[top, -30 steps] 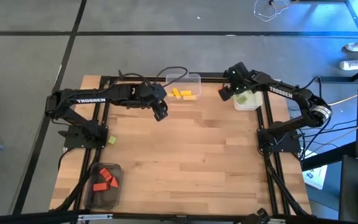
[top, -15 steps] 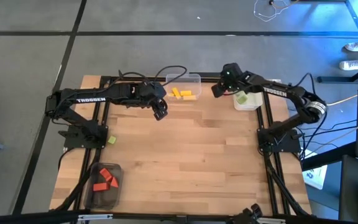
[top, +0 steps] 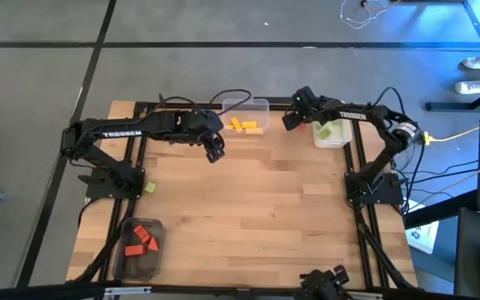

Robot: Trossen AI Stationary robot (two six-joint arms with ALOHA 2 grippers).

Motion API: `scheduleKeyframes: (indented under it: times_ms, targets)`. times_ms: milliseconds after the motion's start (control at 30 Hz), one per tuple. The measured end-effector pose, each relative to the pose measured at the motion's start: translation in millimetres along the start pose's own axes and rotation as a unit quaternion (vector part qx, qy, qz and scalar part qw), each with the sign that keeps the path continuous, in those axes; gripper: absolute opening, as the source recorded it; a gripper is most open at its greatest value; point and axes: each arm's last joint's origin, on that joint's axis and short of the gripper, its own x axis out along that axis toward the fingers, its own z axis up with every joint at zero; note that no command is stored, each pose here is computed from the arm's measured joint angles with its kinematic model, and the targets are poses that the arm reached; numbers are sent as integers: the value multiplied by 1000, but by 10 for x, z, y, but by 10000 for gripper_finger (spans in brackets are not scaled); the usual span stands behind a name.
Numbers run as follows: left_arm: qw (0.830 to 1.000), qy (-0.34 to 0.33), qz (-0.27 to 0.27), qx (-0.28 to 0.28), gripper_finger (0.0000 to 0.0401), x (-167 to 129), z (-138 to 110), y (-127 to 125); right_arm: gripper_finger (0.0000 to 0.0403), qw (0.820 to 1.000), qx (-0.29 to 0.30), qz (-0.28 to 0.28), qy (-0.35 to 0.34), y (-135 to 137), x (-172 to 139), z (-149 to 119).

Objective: Sort & place blocks by color
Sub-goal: Put the orange rectangular block into the black bin

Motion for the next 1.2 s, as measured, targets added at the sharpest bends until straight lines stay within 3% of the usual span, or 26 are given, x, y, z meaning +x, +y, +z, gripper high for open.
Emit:
scheduleKeyframes:
  times_ms: [300,500,667,867,1100,1200]
  targets:
    - [1000,0,0,0,176,0,0,1,208,999,-6,-2,54,24,317,-57]
    - [1000,0,0,0,176,0,0,1,208,996,-7,29,86,68,423,-18]
    - [1000,0,0,7,176,0,0,1,194,994,-9,25,102,78,408,16]
    - [1000,0,0,12,176,0,0,0,128,993,-10,33,110,93,394,31]
    - [1000,1,-3,13,176,0,-1,-1,128,992,-54,45,104,165,359,21]
    - [999,1,-3,41,176,0,-1,-1,128,986,-90,87,107,258,269,-4]
